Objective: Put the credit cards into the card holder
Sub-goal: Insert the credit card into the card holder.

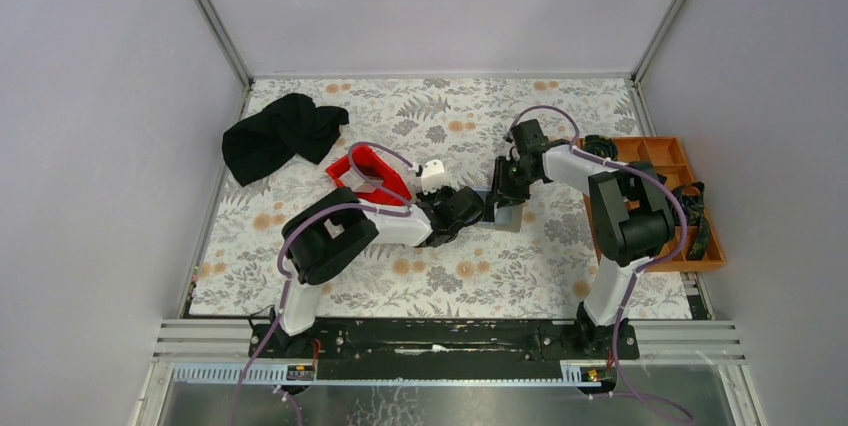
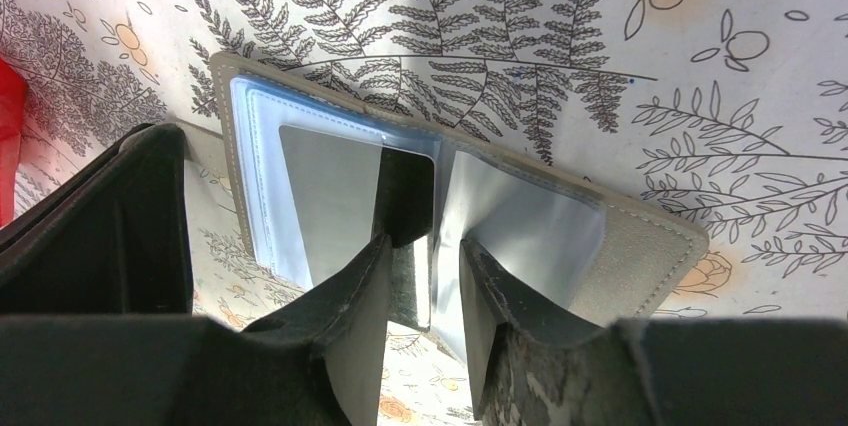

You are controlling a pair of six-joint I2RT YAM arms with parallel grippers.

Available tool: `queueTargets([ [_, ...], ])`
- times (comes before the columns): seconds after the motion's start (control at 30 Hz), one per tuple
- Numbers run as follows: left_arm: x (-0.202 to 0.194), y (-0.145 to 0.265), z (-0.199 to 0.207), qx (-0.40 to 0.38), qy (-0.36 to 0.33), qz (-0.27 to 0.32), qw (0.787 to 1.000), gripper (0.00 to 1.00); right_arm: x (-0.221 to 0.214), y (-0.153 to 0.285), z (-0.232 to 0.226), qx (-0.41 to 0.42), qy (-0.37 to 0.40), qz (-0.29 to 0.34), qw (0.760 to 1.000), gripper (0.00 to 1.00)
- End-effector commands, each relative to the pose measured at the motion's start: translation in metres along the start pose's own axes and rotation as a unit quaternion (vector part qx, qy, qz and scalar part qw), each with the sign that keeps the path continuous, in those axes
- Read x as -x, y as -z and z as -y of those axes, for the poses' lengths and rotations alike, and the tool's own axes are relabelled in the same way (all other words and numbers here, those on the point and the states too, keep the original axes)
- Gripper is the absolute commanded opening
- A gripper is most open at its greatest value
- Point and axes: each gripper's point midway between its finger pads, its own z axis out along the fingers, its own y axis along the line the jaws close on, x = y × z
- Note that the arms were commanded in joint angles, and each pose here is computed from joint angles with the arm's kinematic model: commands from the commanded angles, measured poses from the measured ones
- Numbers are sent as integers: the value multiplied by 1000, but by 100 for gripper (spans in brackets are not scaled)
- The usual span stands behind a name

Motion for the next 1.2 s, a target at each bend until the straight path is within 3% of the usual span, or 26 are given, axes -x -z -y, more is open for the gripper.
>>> queueTargets([
  [0.0,-98,7,-147,156,-200,-176,951,1,-1,8,6,-21,-5,4,1000,39],
  [0.57,-101,9,-147,153,-196,-181,951,0,17,35,-11,4,-6,69,998,38],
  [0.67,-101,8,-147,154,-196,-180,952,0,15,34,-6,-8,-9,68,998,33],
  [0.87,-101,9,-148,154,-196,-182,951,0,8,25,5,-25,-12,52,998,13],
  [1.0,-102,9,-148,154,-197,-183,951,0,5,19,7,-29,-13,43,999,6],
  [1.17,-103,8,-147,153,-198,-184,951,0,-1,13,12,-42,-7,34,999,4],
])
